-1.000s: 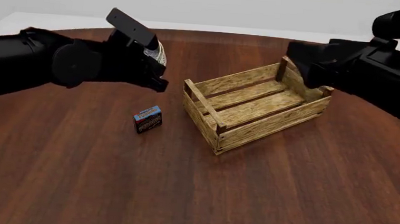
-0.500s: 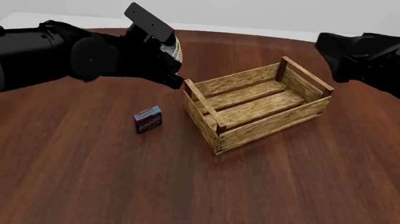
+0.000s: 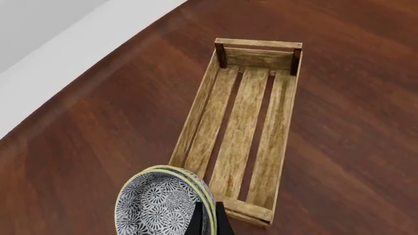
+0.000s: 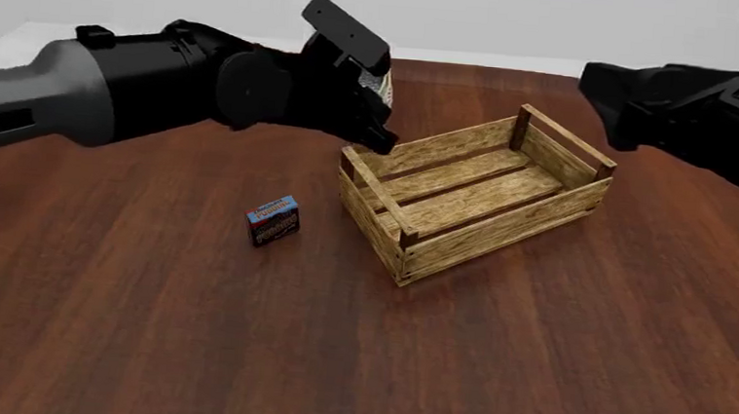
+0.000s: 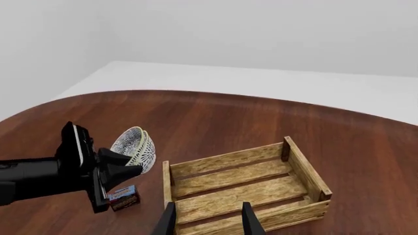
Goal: Stack the right bowl on the left bowl and place them in the tray.
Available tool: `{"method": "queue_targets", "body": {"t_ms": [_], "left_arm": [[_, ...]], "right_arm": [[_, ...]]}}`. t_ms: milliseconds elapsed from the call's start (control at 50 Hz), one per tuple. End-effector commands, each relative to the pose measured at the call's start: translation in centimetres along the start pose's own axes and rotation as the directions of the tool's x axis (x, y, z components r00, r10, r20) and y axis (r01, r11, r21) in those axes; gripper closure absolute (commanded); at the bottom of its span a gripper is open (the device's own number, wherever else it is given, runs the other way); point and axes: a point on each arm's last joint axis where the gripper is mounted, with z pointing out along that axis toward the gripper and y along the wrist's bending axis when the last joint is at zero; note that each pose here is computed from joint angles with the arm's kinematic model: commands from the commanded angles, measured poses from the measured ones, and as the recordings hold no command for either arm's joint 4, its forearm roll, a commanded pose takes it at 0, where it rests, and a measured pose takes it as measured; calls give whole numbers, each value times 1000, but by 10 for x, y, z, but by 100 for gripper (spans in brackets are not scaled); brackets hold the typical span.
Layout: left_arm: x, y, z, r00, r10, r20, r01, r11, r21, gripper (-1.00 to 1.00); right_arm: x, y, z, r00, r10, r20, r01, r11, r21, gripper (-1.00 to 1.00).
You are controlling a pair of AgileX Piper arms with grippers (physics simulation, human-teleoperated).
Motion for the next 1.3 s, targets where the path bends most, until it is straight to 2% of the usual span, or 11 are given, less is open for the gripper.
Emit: {"method": "queue_targets", "body": {"t_ms": [20, 60, 220, 280, 480, 620, 760, 900, 1300], "left_arm": [[-15, -15, 15, 999, 44, 19, -44, 999, 30, 100], [-15, -21, 19, 998, 63, 20, -64, 997, 41, 100], [-17, -28, 28, 998, 55, 25, -56, 997, 54, 100], [-20, -26, 27, 998, 52, 43, -54, 997, 47, 100], [-19, -28, 49, 996, 79, 36, -81, 996, 49, 100], [-25, -26, 65, 997, 69, 30, -70, 996, 48, 100], [-22, -33, 90, 999, 49, -9, -48, 997, 67, 100], [-22, -42, 105, 998, 62, -27, -60, 995, 85, 100], [-12, -46, 148, 994, 66, -90, -57, 993, 100, 100]], "right_arm": [[3, -1, 6, 1000, 3, -10, -3, 1000, 2, -100], [3, -1, 6, 1000, 4, -11, -4, 1000, 2, -100], [4, 0, 8, 1000, 7, -14, -7, 1000, 1, -100], [5, -1, 9, 1000, 8, -14, -8, 1000, 3, -100], [6, 0, 10, 1000, 10, -17, -10, 1000, 1, -100], [7, -1, 11, 1000, 13, -19, -13, 1000, 2, -100], [8, -2, 13, 1000, 19, -20, -19, 1000, 9, -100], [8, -2, 13, 1000, 19, -21, -19, 1000, 10, -100], [9, -2, 16, 999, 19, -28, -19, 1000, 10, -100]]}}
